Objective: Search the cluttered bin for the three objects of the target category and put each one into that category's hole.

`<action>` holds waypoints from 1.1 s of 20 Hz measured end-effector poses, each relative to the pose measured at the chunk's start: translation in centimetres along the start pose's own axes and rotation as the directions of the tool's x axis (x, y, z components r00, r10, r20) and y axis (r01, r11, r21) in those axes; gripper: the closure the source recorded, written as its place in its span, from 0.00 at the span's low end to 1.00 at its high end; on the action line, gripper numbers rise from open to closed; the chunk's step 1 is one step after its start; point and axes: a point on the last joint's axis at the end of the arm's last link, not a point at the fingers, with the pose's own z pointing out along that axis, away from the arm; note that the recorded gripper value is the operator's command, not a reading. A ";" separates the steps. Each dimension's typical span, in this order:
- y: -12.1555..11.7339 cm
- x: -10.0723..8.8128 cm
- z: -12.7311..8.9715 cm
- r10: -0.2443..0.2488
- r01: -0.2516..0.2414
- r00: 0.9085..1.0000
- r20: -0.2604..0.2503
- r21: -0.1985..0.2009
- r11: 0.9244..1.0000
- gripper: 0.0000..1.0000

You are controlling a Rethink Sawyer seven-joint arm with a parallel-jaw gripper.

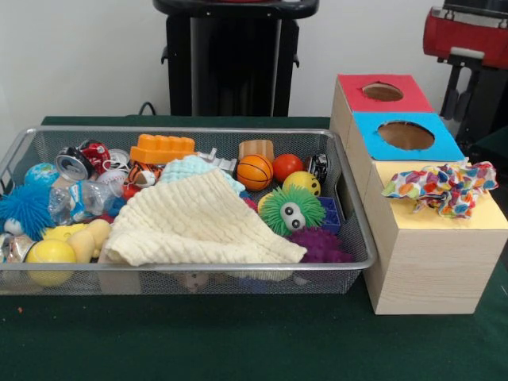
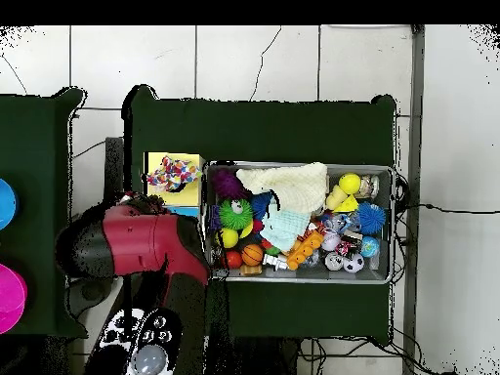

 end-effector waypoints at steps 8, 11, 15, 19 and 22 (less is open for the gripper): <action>0.6 -2.5 1.0 -0.005 0.005 0.999 0.046 0.009 1.000 1.00; 0.8 -3.9 1.2 -0.006 0.005 0.998 0.070 0.013 1.000 1.00; 1.0 -5.1 1.2 -0.005 0.004 0.997 0.081 0.016 1.000 1.00; 1.2 -6.1 0.9 -0.002 0.001 0.996 0.084 0.017 1.000 1.00; 1.2 -6.5 0.8 0.002 -0.003 0.996 0.087 0.016 1.000 1.00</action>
